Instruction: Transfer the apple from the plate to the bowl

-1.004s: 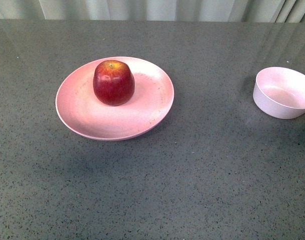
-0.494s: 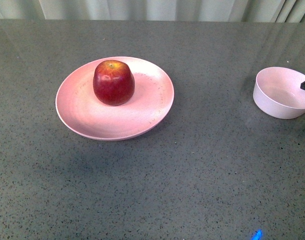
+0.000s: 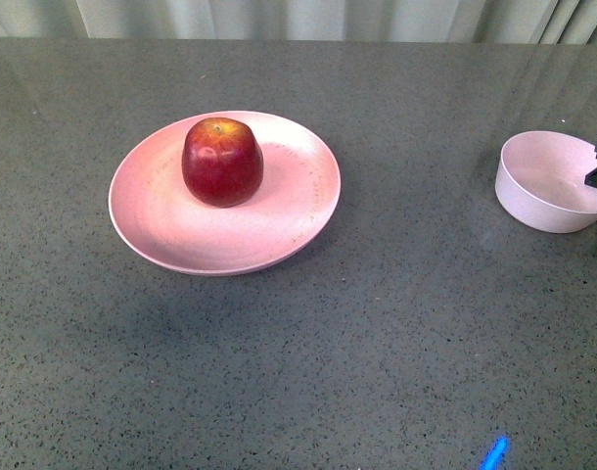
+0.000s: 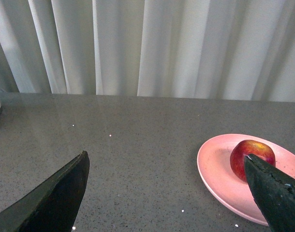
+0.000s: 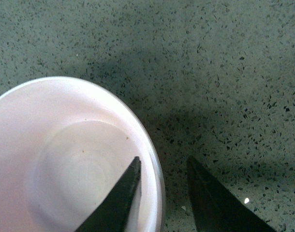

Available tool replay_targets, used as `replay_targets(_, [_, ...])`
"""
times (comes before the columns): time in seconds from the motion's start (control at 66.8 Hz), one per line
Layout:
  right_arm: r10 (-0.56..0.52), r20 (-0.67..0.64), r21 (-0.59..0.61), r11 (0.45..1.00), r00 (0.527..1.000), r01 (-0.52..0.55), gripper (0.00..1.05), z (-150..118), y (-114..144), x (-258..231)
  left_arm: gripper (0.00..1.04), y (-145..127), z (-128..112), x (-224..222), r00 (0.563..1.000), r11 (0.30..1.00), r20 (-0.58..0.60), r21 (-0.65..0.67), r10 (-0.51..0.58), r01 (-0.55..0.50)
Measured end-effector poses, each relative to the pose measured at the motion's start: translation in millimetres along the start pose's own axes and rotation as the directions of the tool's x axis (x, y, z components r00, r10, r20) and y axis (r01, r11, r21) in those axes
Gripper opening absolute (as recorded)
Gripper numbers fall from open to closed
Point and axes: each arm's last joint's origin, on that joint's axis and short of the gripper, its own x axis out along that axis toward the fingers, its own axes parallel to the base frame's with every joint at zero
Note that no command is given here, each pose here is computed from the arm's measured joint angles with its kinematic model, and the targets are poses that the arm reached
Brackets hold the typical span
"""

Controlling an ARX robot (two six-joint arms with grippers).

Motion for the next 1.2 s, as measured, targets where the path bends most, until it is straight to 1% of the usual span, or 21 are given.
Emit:
replay_targets(0.03, [0.002,0.001,0.005,1.0,1.0,-0.002,0.23,2,1,0,0.96,0,0,0,1.0,1.0,0.0,0.0,0.0,0.0])
replay_targets(0.075, [0.004,0.003,0.008,1.0,1.0,-0.004,0.17,3,2,0,0.96,0,0,0,1.0,1.0,0.0,0.0,0.0,0.0])
replay_targets(0.135, [0.006,0.003,0.013,1.0,1.0,-0.006,0.07,3,3,1,0.96,0,0,0,1.0,1.0,0.0,0.0,0.0,0.0])
replay_targets(0.18, [0.01,0.001,0.016,1.0,1.0,-0.01,0.01,4,3,1,0.96,0,0,0,1.0,1.0,0.0,0.0,0.0,0.0])
replay_targets(0.33, [0.02,-0.005,0.034,0.999,1.0,-0.019,0.02,4,7,1,0.96,0,0,0,1.0,1.0,0.0,0.0,0.0,0.0])
replay_targets(0.419, [0.04,-0.011,0.041,0.998,0.999,-0.039,0.02,3,14,2,0.96,0,0,0,1.0,1.0,0.0,0.0,0.0,0.0])
replay_targets(0.569, [0.088,-0.027,0.014,0.996,0.996,-0.088,0.02,0,38,4,0.96,0,0,0,1.0,1.0,0.0,0.0,0.0,0.0])
replay_targets(0.689, [0.14,-0.041,-0.028,0.99,0.989,-0.141,0.02,-2,67,5,0.96,0,0,0,1.0,1.0,0.0,0.0,0.0,0.0])
replay_targets(0.869, [0.175,-0.042,-0.068,0.982,0.984,-0.177,0.02,1,92,6,0.96,0,0,0,1.0,1.0,0.0,0.0,0.0,0.0])
replay_targets(1.004, [0.168,-0.056,-0.077,0.982,0.984,-0.172,0.02,-1,98,9,0.96,0,0,0,1.0,1.0,0.0,0.0,0.0,0.0])
replay_targets(1.199, [0.159,-0.083,-0.084,0.983,0.984,-0.165,0.02,-7,99,13,0.96,0,0,0,1.0,1.0,0.0,0.0,0.0,0.0])
